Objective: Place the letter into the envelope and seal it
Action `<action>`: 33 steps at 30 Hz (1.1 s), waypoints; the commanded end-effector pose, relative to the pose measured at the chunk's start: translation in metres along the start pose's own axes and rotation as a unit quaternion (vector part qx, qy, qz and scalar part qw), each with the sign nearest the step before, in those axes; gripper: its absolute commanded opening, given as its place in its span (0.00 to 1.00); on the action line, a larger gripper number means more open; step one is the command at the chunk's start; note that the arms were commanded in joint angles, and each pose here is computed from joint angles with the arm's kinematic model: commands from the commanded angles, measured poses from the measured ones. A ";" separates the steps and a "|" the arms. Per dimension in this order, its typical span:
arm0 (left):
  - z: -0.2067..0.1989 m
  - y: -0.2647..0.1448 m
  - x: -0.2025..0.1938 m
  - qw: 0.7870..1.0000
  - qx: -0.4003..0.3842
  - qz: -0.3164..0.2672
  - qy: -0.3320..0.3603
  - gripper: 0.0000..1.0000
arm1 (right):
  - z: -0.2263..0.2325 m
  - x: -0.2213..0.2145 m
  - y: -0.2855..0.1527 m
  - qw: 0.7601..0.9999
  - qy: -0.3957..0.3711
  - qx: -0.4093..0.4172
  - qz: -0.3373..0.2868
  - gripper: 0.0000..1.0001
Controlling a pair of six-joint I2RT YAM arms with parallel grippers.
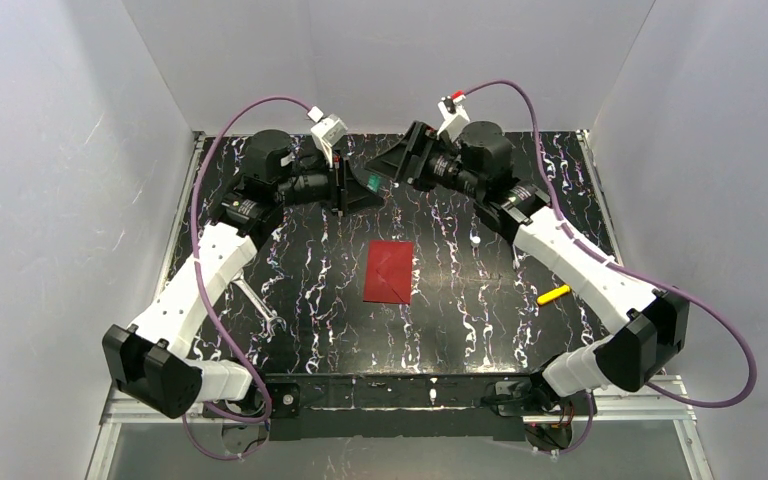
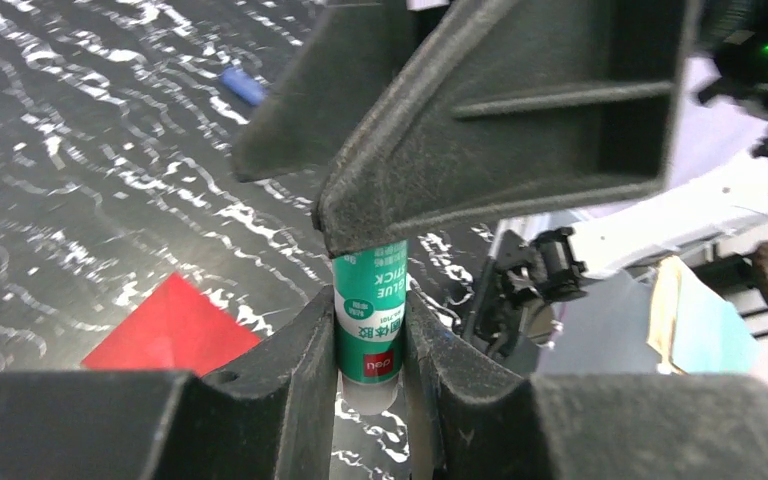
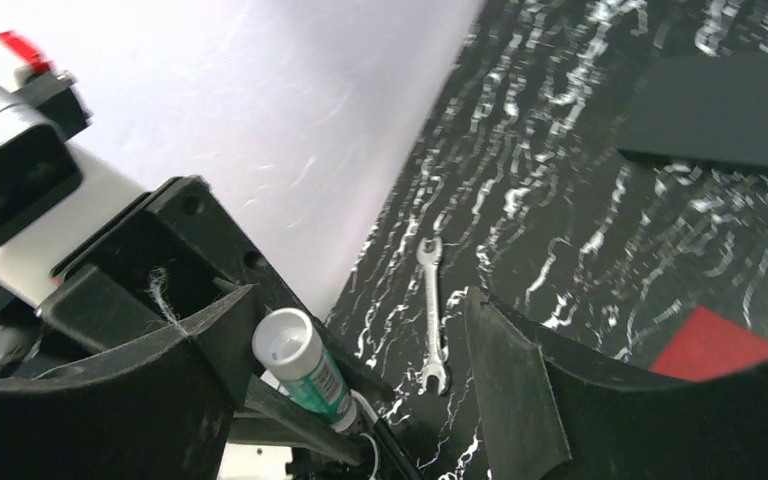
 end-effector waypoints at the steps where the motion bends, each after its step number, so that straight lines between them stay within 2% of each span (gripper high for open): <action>1: 0.004 -0.018 0.003 0.996 0.076 -0.015 0.053 0.00 | 0.005 0.003 0.004 0.995 0.005 -0.086 -0.046 0.79; 4: 0.008 -0.019 -0.001 0.995 0.085 0.000 0.061 0.00 | 0.012 0.002 0.012 0.997 -0.002 -0.061 -0.045 0.71; 7: 0.009 -0.020 -0.002 0.993 0.094 0.003 0.066 0.00 | 0.011 -0.002 0.020 0.997 0.000 -0.072 -0.031 0.48; 8: 0.009 -0.021 -0.001 0.993 0.094 0.002 0.067 0.00 | 0.011 -0.002 0.022 0.997 0.000 -0.071 -0.029 0.35; 9: 0.009 -0.021 -0.001 0.993 0.094 0.002 0.068 0.00 | 0.012 -0.002 0.022 0.997 0.002 -0.071 -0.030 0.30; 10: 0.009 -0.021 -0.001 0.993 0.094 0.003 0.069 0.00 | 0.015 -0.002 0.022 0.997 0.001 -0.071 -0.034 0.28; 12: 0.010 -0.021 -0.003 0.993 0.094 0.007 0.066 0.00 | 0.017 0.001 0.021 0.997 -0.004 -0.070 -0.039 0.34; 15: 0.010 -0.021 -0.006 0.994 0.092 0.011 0.061 0.00 | 0.020 0.004 0.019 0.997 -0.007 -0.069 -0.046 0.55; 18: 0.010 -0.020 -0.007 0.994 0.092 0.012 0.059 0.00 | 0.021 0.004 0.022 0.997 -0.001 -0.069 -0.041 0.60; 20: 0.011 -0.020 -0.008 0.994 0.094 0.013 0.058 0.00 | 0.017 0.001 0.027 0.996 0.004 -0.086 -0.021 0.54; 24: 0.014 -0.019 -0.009 0.994 0.102 0.018 0.047 0.00 | 0.020 -0.004 0.031 0.996 0.004 -0.088 0.021 0.23; 26: 0.015 -0.018 -0.009 0.994 0.103 0.018 0.039 0.00 | 0.026 -0.007 0.032 0.997 0.007 -0.071 0.035 0.21; 27: 0.015 -0.018 -0.008 0.994 0.105 0.017 0.036 0.00 | 0.029 -0.008 0.031 0.997 0.009 -0.063 0.043 0.25; 30: 0.017 -0.016 -0.008 0.993 0.111 0.016 0.023 0.00 | 0.030 -0.011 0.029 0.997 0.015 -0.058 0.053 0.51; 33: 0.020 -0.015 -0.009 0.993 0.116 0.016 0.017 0.00 | 0.027 -0.013 0.026 0.996 0.014 -0.068 0.056 0.56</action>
Point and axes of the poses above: each gripper's point midway between its finger pads, its own y axis out along the fingers, its own z axis along the line the jaws close on, x = y × z, the point moved 5 cm from there along -y, back along the fingers, and after that the axes turned 3 degrees about y, right-handed, at the moved point
